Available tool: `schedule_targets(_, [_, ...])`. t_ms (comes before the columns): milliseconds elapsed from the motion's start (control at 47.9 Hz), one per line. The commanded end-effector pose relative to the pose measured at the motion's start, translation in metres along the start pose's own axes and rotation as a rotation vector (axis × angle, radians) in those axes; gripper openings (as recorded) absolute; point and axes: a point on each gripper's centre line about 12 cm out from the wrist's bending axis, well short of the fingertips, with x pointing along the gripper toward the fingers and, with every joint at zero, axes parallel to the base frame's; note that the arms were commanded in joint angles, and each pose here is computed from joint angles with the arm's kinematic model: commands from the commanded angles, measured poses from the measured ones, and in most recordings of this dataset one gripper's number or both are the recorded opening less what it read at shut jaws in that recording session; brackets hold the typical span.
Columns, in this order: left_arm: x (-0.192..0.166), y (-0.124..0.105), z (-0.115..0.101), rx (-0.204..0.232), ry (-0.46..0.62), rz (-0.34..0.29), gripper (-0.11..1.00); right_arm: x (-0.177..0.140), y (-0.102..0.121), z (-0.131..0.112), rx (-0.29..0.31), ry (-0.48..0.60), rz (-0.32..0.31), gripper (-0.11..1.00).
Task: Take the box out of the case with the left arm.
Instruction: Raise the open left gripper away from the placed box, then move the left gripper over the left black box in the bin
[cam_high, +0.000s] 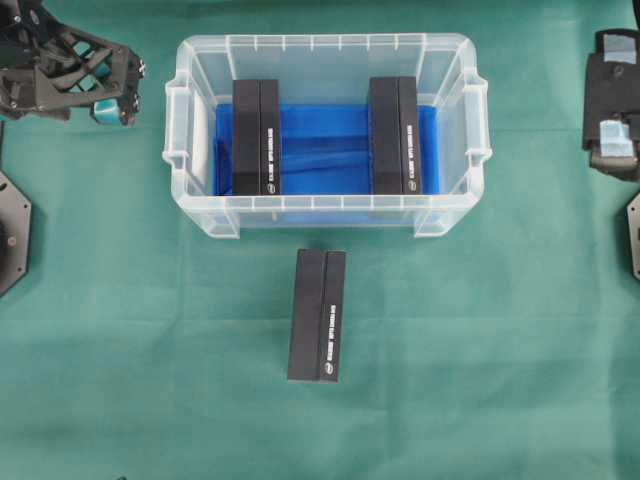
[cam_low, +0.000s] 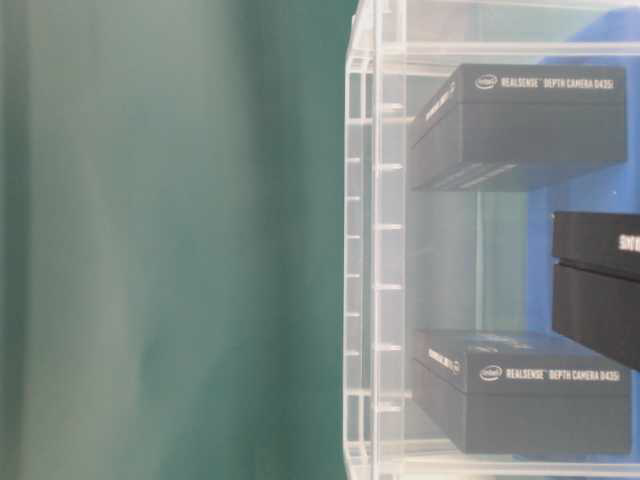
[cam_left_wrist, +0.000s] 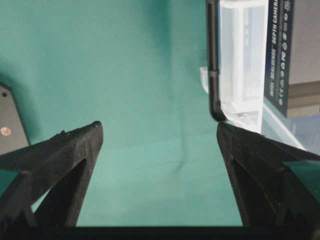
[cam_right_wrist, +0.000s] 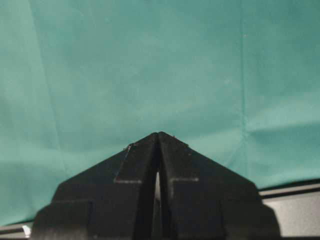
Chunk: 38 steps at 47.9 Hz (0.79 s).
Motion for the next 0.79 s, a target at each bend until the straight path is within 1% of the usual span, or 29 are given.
schedule_targets(0, [-0.009, -0.004, 0.003, -0.005, -0.012, -0.031, 0.98, -0.005, -0.001, 0.001, 0.002, -0.017, 0.003, 0.02])
schedule_targets(167, [-0.009, -0.007, 0.003, -0.006, -0.005, -0.032, 0.98, -0.006, 0.000, 0.001, 0.002, -0.020, 0.003, 0.02])
schedule_targets(313, [-0.009, -0.020, 0.004, 0.000, 0.008, -0.038, 0.98, -0.006, 0.000, 0.001, 0.002, -0.020, 0.003, 0.02])
schedule_targets(481, [-0.011, -0.046, 0.008, 0.021, 0.009, -0.051, 0.98, -0.005, -0.001, 0.001, 0.003, -0.017, 0.002, 0.02])
schedule_targets(773, [-0.013, -0.107, 0.015, 0.048, 0.007, -0.088, 0.98, -0.005, -0.001, 0.001, 0.002, -0.017, 0.001, 0.02])
